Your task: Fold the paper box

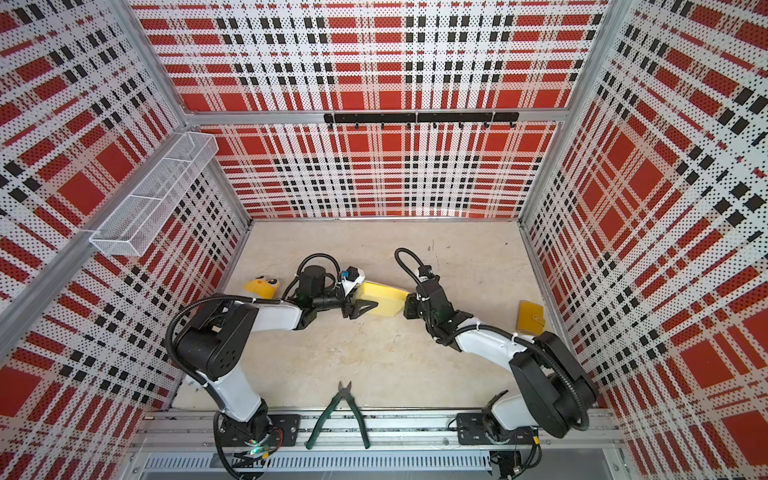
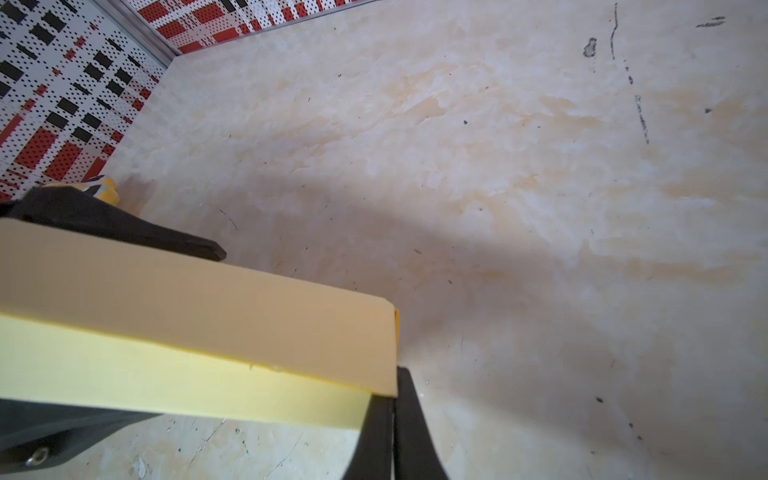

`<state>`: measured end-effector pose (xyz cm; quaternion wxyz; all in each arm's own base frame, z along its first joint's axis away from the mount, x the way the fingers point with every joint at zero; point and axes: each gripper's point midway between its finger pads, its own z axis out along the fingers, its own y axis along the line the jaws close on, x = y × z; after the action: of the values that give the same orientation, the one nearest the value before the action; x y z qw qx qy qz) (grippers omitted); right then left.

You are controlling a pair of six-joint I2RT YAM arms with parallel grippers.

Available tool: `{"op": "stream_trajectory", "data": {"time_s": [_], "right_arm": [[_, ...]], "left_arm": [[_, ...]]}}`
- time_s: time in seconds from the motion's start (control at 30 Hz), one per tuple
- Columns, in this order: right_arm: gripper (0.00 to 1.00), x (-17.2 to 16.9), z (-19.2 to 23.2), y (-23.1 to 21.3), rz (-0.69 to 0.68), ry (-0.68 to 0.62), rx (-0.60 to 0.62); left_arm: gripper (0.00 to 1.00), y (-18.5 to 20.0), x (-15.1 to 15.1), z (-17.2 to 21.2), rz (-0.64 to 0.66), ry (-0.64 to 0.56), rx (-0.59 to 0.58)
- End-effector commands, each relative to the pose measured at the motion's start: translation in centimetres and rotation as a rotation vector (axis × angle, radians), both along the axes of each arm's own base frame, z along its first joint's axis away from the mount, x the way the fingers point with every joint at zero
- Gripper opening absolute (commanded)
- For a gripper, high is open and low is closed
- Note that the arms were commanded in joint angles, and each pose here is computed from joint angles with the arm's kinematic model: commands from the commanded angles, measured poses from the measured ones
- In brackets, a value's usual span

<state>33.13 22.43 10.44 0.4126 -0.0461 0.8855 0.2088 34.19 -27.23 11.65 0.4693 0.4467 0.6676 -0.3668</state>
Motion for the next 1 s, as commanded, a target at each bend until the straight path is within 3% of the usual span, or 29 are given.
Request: {"op": "stream_trajectory", "data": {"time_s": [0.0, 0.1, 0.27, 0.3, 0.33, 0.43, 0.63, 0.7, 0.8, 0.9, 0.97], "right_arm": [[0.0, -2.0, -4.2, -0.7, 0.005, 0.122, -0.112], [0.0, -1.7, -3.9, -0.2, 0.003, 0.104, -0.119], [0.0, -1.1, -3.3, 0.9, 0.016, 0.085, -0.112], [0.0, -0.9, -3.2, 1.2, 0.019, 0.082, -0.113], [0.0, -0.8, -3.1, 1.4, 0.026, 0.082, -0.115], [0.0, -0.5, -2.5, 1.9, 0.032, 0.071, -0.126], [0.0, 0.0, -2.4, 2.5, 0.04, 0.063, -0.126], [0.0, 0.2, -2.4, 2.8, 0.043, 0.063, -0.126], [0.0, 0.4, -2.4, 3.3, 0.05, 0.063, -0.125], [0.0, 0.5, -2.4, 3.5, 0.05, 0.062, -0.125], [0.0, 0.5, -2.5, 3.6, 0.051, 0.062, -0.124]], "left_arm": [[0.78, 2.4, 1.1, 1.4, 0.09, -0.04, 0.023], [0.79, 4.5, 2.2, 2.3, 0.169, -0.011, -0.015], [0.83, 4.0, 1.3, 3.7, 0.114, -0.042, -0.03], [0.86, 4.1, 1.1, 4.4, 0.107, -0.045, -0.043], [1.0, 4.3, 1.1, 5.1, 0.105, -0.042, -0.058], [1.0, 4.8, 0.5, 8.1, 0.052, -0.068, -0.107], [0.99, 9.0, 2.6, 12.0, 0.172, 0.077, -0.116], [0.99, 9.1, 2.3, 12.5, 0.168, 0.106, -0.03], [1.0, 8.4, -0.2, 12.2, 0.052, 0.064, 0.223], [0.99, 9.0, -0.5, 12.8, 0.069, 0.08, 0.305], [0.93, 8.6, -1.0, 12.9, 0.041, 0.033, 0.384]]}}
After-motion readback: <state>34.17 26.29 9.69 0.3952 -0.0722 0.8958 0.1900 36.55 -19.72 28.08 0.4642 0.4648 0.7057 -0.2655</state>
